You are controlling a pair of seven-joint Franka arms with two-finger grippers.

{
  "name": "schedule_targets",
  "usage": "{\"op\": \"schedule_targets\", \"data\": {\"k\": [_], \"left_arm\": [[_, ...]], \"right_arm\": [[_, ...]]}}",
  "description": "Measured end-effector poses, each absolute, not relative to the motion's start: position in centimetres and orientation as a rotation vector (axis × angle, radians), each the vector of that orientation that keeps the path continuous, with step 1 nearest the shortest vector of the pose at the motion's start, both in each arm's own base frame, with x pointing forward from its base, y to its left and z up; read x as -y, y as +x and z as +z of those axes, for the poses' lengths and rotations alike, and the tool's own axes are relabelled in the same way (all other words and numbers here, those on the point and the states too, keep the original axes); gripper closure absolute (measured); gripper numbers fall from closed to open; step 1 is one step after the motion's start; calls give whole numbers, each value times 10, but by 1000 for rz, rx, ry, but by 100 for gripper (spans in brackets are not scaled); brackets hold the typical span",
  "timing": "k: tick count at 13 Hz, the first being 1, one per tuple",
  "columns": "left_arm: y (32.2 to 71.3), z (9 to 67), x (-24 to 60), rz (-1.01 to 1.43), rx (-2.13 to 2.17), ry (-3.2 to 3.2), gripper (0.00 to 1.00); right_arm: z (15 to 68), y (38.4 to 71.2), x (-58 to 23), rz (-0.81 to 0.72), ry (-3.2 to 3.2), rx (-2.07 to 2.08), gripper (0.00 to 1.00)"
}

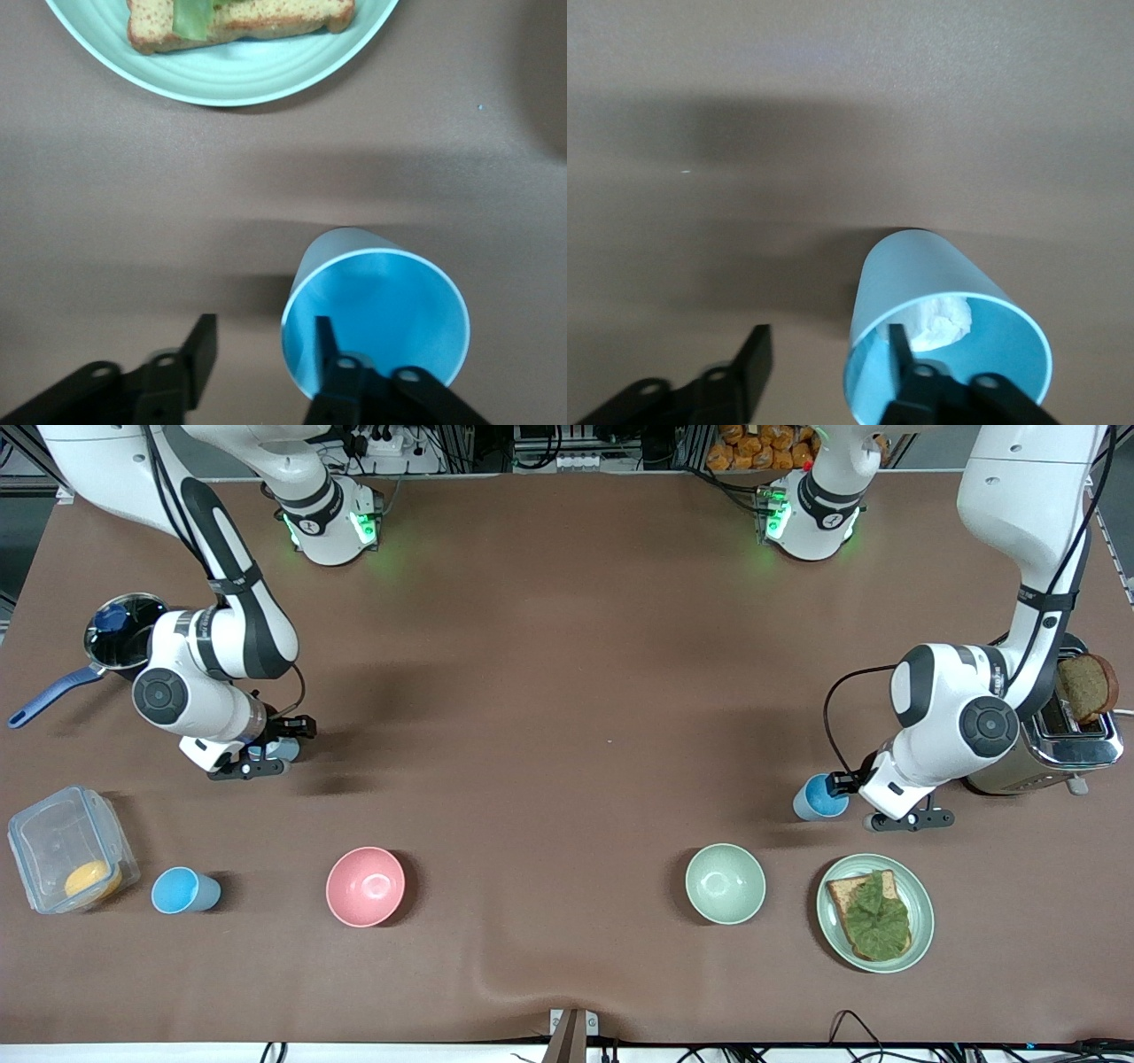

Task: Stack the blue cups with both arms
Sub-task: 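Close both grippers around their blue cups, then carry the tissue cup with the right gripper to the table middle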

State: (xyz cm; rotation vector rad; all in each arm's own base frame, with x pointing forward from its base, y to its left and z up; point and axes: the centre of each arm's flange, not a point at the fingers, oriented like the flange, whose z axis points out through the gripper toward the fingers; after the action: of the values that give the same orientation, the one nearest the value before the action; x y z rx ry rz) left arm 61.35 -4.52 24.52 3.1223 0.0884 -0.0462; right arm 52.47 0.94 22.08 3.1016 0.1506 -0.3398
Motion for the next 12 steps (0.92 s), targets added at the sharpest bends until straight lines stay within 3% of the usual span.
{"op": "schedule_targets", "data": {"k": [3,4,5,9,12], "left_arm": [[614,246,46,-44,-87,3122,90],[615,249,49,-35,-91,3113,97],[617,251,51,-27,-87,3112,97],[619,257,52,-10,-86,3110,97],[622,286,65,52,-126,3097,97]], "right_arm": [[222,524,-9,-380,3097,-149,82],[225,526,-9,-397,3095,-147,89],[230,529,-9,-412,3093,-139,97],[250,543,-18,-436,3083,-80,97],[270,552,-69,-443,3069,-33,97]]}}
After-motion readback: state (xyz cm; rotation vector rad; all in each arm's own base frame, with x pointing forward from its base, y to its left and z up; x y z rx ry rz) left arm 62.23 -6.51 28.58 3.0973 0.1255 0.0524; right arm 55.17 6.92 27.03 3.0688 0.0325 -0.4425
